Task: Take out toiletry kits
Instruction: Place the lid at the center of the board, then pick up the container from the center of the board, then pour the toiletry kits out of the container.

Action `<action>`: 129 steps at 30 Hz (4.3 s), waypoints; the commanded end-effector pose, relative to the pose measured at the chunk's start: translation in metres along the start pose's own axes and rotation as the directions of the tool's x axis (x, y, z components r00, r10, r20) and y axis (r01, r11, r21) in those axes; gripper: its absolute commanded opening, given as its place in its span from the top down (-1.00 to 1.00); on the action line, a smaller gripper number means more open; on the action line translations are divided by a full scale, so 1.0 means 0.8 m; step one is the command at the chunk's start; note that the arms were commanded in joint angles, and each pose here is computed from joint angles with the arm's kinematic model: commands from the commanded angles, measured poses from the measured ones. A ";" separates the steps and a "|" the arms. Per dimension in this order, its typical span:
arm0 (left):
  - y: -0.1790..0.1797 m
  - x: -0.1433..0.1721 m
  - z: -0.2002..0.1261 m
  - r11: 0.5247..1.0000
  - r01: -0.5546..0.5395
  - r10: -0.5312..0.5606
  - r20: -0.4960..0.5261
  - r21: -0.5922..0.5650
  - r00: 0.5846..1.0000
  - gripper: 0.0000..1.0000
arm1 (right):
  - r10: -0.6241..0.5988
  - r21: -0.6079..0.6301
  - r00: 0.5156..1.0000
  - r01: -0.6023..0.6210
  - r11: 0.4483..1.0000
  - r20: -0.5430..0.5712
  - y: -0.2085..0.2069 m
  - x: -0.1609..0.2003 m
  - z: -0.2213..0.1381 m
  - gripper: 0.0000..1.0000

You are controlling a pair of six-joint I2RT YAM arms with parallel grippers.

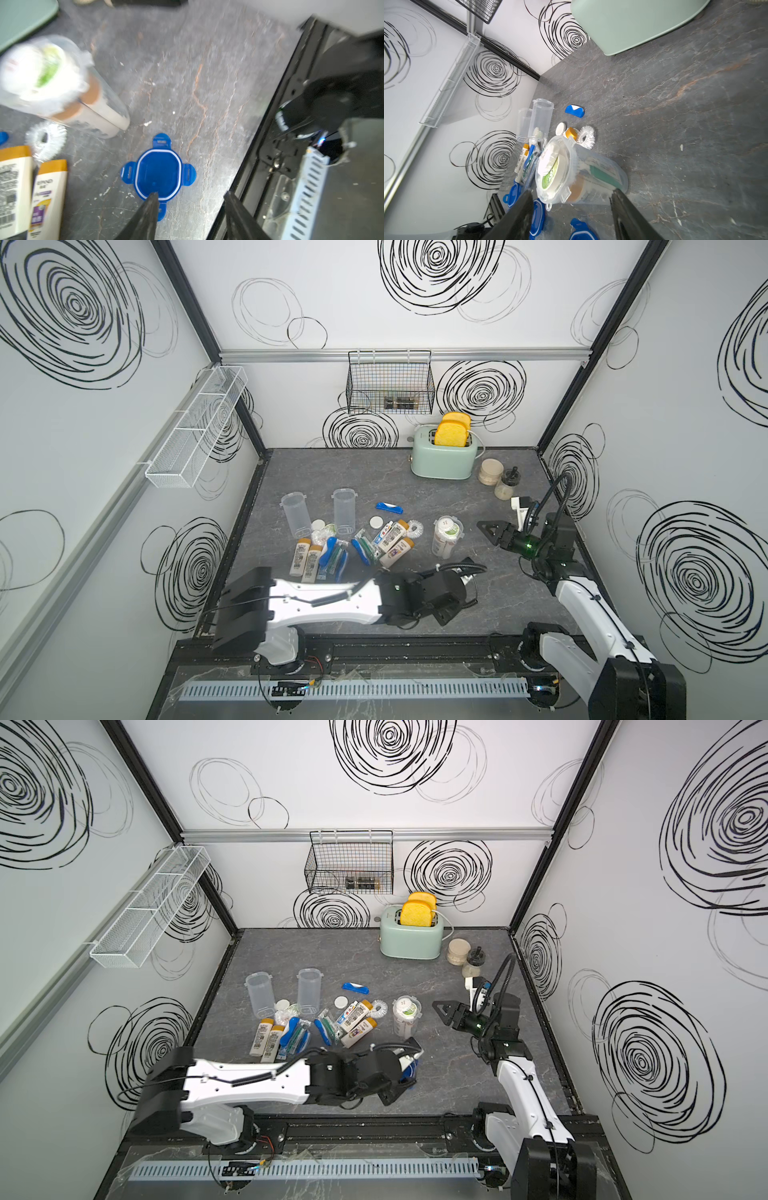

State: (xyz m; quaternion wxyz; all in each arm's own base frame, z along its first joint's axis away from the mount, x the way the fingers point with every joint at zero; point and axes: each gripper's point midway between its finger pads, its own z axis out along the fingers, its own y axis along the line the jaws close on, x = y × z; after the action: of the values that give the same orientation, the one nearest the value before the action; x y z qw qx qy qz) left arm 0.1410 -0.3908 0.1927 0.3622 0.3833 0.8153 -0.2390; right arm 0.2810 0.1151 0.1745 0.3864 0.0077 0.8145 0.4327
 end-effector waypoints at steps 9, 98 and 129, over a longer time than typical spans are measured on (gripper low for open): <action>0.177 -0.022 -0.138 0.909 0.414 -0.388 0.263 -0.049 0.883 -0.14 | -0.389 0.027 0.916 0.388 0.921 0.097 0.042 0.050 0.017 -0.65; 0.183 0.026 -0.161 0.923 0.384 -0.368 0.226 -0.029 0.902 -0.36 | -0.591 0.054 0.754 0.603 0.796 0.285 0.058 0.037 0.121 -0.16; 0.180 0.028 -0.162 0.919 0.393 -0.374 0.236 -0.036 0.897 -0.36 | -0.029 -0.179 0.986 -0.001 0.984 -0.166 0.081 0.134 0.067 -0.10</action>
State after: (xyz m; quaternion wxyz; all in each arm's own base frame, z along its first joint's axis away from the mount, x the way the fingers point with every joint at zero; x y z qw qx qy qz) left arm 0.1918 -0.2072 0.2373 0.4036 0.1753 0.8432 -0.3090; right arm 0.2158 0.2205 0.1123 0.3147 -0.0700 0.8272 0.4602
